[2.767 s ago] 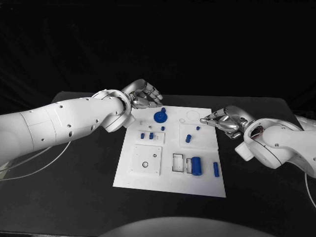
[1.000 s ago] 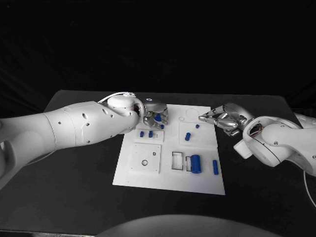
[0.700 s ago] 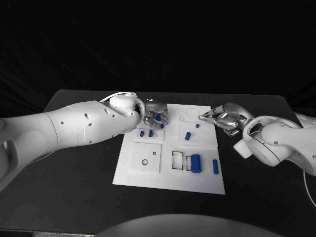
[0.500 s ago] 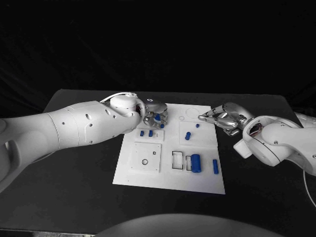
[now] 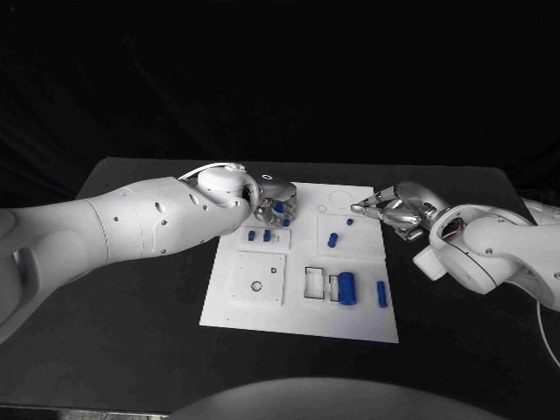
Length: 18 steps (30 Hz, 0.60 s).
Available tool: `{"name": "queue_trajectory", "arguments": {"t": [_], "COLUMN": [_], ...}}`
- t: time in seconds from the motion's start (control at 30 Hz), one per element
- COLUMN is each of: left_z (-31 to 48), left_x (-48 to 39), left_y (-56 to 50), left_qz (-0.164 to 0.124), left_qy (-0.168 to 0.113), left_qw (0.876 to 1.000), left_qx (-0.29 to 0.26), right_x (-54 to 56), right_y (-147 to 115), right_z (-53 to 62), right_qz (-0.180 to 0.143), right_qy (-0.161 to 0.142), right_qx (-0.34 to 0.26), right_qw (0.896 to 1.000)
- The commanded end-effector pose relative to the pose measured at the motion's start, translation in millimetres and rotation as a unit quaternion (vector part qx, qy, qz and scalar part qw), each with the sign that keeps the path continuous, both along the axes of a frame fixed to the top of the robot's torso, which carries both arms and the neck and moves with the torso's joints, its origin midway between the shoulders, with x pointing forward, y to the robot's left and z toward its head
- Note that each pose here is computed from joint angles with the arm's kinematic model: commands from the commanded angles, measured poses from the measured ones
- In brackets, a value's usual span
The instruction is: Assemble the parts on the task board
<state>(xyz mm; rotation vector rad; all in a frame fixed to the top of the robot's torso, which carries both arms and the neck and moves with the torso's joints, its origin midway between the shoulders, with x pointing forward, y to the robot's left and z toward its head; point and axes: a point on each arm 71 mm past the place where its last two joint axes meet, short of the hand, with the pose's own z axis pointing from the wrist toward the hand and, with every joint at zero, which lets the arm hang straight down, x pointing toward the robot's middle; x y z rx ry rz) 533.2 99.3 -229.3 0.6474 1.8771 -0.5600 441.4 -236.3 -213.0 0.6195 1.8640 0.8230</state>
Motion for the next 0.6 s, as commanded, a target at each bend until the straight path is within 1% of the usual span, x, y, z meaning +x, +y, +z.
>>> {"name": "queue_trajectory", "arguments": {"t": [0.03, 0.3, 0.6], "left_z": [-2.4, -3.1, -4.5], "left_x": [-1.3, -1.7, -1.5], "left_y": [-1.4, -4.0, -4.1], "left_qz": [-0.008, -0.010, -0.006], "left_qy": [0.002, 0.006, 0.016], "left_qw": [1.000, 1.000, 1.000], "left_qx": [0.016, 0.021, 0.026], "right_x": [-1.1, -1.5, -1.8], "right_y": [1.1, 1.1, 0.3], "right_z": [-1.1, -1.2, -1.2], "right_qz": [0.007, 0.007, 0.006], "right_qy": [0.007, 0.009, 0.010], "right_qx": [0.000, -0.001, -0.001], "right_qw": [1.000, 1.000, 1.000]}}
